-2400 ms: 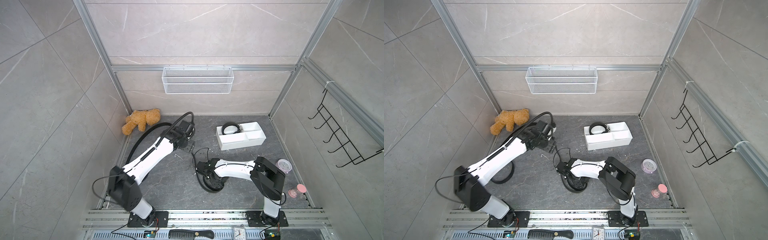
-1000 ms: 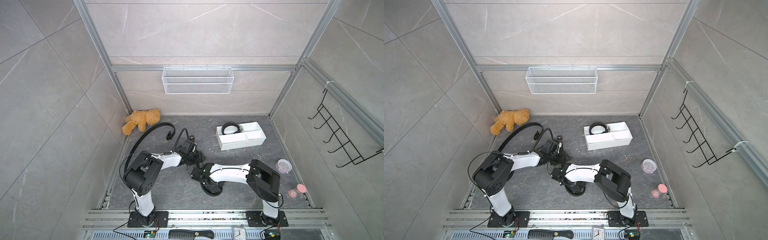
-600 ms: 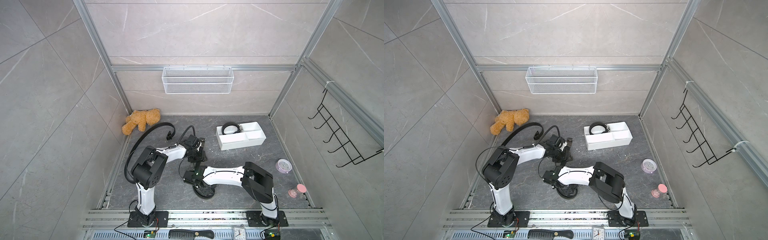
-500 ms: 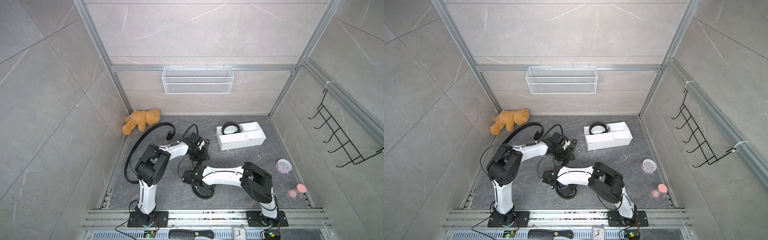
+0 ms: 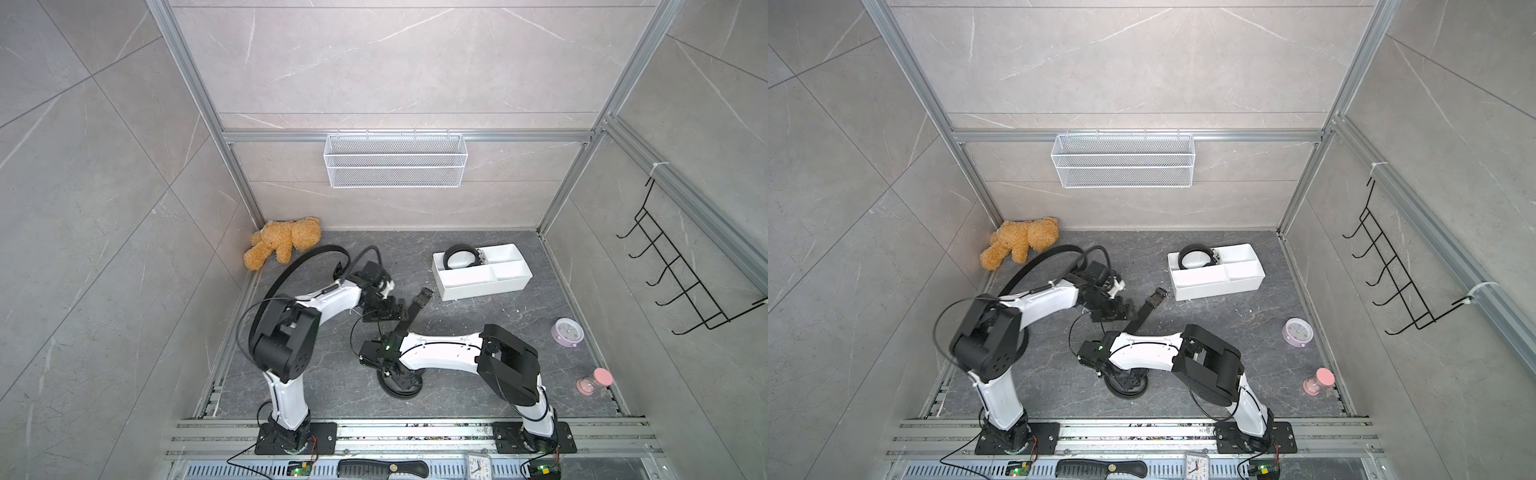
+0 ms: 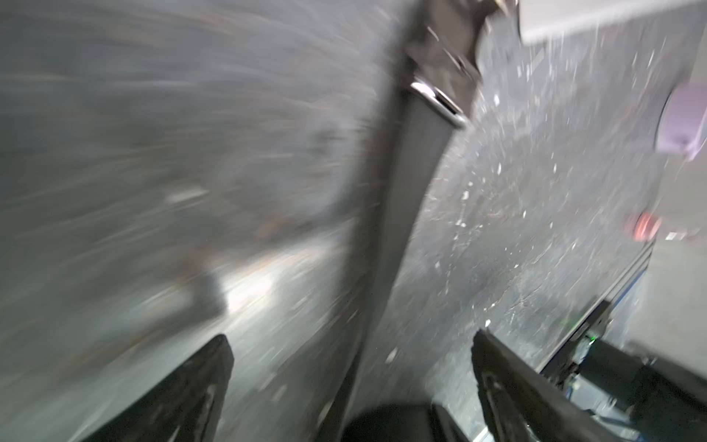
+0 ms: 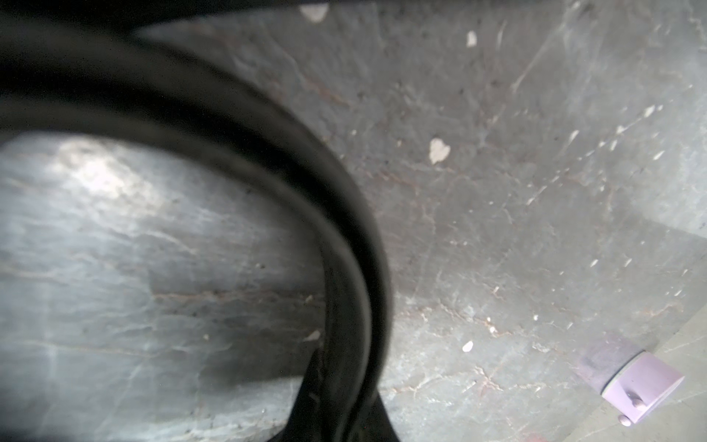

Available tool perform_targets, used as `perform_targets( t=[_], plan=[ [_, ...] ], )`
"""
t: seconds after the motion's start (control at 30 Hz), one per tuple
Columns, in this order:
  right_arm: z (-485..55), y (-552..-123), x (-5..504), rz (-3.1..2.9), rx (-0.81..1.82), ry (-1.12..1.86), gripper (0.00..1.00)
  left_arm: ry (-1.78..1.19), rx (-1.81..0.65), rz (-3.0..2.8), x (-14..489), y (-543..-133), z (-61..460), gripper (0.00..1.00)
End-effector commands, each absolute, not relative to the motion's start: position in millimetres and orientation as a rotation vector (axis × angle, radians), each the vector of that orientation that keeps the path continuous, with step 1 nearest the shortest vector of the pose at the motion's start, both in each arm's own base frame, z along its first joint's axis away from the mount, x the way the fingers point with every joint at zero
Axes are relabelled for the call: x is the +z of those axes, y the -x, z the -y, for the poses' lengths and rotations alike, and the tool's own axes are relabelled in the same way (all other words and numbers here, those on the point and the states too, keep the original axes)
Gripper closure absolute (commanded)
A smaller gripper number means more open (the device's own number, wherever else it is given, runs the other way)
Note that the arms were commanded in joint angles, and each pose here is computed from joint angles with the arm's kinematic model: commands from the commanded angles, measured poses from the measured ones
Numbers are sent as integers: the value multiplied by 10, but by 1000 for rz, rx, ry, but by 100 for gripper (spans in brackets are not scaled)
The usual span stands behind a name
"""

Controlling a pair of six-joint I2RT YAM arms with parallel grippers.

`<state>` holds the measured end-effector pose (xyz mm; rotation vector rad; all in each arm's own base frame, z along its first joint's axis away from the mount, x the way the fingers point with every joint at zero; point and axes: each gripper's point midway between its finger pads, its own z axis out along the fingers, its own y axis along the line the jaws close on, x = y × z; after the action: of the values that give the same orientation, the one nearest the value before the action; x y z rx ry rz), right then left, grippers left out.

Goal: Place the belts into the storage roll
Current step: Roll the belt at the center of the board.

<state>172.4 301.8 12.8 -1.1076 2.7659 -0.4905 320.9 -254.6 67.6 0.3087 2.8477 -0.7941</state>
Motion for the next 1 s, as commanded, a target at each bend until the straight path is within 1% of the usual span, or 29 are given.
perform_targets(
  t=[0.0, 0.1, 0.17, 0.23, 0.33, 0.4, 0.43, 0.57, 0.67, 0.8, 0.87, 0.97],
  plan=[
    [-3281, -1575, -301, -2814, -324, 1154, 91, -131, -728, -2576, 1437, -3717, 2137, 0],
    [-3284, -1574, -312, -2815, -326, 1167, 91, 6, -684, -2524, 1602, -3769, 1767, 0],
    [-3288, -1563, -316, -2820, -321, 1173, 91, 46, -654, -2527, 1624, -3645, 1626, 1],
    [-3291, -1553, -310, -2824, -313, 1175, 91, 81, -644, -2580, 1519, -3393, 1543, 5],
    [-3291, -1545, -298, -2829, -302, 1169, 90, 221, -762, -2688, 1114, -2838, 1550, 16],
    [-3288, -1544, -290, -2828, -300, 1163, 90, 298, -838, -2712, 913, -2476, 1587, 22],
    [-3288, -1544, -287, -2829, -296, 1158, 89, 316, -864, -2708, 874, -2362, 1606, 24],
    [-3296, -1538, -260, -2833, -269, 1136, 88, 355, -888, -2696, 848, -1973, 1578, 28],
    [-3325, -1532, -237, -2837, -235, 1116, 88, 399, -974, -2664, 797, -1777, 1593, 27],
    [-3396, -1534, -229, -2849, -212, 1098, 88, 363, -1062, -2646, 777, -1695, 1735, 22],
    [-3421, -1540, -227, -2855, -213, 1091, 88, 305, -1045, -2667, 770, -1687, 1817, 22],
    [-3464, -1547, -223, -2864, -211, 1081, 88, 198, -936, -2737, 676, -1666, 1904, 22]
  ],
)
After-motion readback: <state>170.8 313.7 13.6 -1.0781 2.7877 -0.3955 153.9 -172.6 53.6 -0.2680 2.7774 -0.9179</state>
